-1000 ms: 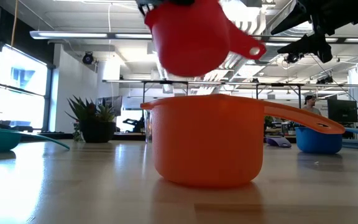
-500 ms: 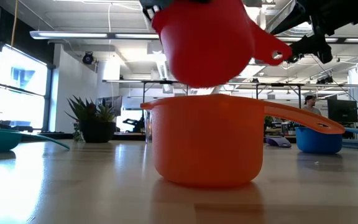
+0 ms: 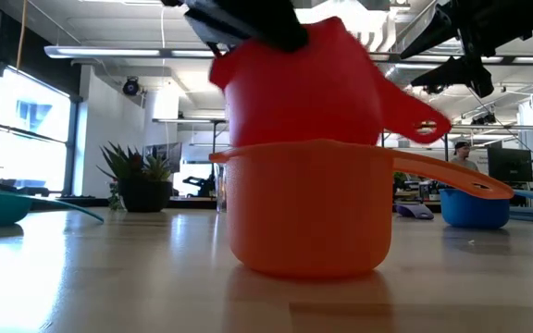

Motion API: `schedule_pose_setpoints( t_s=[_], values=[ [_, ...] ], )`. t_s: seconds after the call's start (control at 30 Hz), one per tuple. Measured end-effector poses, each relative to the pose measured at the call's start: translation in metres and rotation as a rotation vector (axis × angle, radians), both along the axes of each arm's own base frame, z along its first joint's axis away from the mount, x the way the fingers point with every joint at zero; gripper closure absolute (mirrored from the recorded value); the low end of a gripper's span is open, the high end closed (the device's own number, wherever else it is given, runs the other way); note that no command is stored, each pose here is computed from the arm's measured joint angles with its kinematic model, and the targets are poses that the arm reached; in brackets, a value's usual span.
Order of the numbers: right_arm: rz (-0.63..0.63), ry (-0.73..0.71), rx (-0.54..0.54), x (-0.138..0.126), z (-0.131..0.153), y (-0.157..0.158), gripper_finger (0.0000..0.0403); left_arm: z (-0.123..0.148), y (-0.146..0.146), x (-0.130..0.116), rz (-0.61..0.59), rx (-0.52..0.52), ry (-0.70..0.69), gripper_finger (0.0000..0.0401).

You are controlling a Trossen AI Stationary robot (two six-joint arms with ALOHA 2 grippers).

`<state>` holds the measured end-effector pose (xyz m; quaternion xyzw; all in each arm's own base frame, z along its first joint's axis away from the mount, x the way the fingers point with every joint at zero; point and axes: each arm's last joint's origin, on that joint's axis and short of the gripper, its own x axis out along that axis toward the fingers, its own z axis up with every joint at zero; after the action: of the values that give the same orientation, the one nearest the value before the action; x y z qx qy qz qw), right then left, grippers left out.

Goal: Nest measuring cups in basket
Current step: Stack the red measuring cup on the orange measuring cup

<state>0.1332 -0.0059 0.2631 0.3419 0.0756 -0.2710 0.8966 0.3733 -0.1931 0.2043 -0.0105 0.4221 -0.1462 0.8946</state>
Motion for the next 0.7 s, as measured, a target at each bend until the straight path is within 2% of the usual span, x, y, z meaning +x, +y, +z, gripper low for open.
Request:
schedule_pose_setpoints(
  t_s=[0.17, 0.43, 0.7],
  values=[
    [0.001, -0.002, 0.001, 0.0000, 0.0001, 0.0000, 0.0164, -0.0001, 0.0026, 0.0009, 0.005, 0.018, -0.004, 0.0397],
    [0.003, -0.002, 0.002, 0.0001, 0.0002, 0.0001, 0.0164, -0.0036, 0.0044, -0.0003, -0.072, 0.080, 0.006, 0.0384],
    [0.004, -0.002, 0.002, 0.0001, 0.0002, 0.0001, 0.0164, -0.0037, 0.0047, -0.0003, -0.099, 0.101, -0.001, 0.0374]
  ],
)
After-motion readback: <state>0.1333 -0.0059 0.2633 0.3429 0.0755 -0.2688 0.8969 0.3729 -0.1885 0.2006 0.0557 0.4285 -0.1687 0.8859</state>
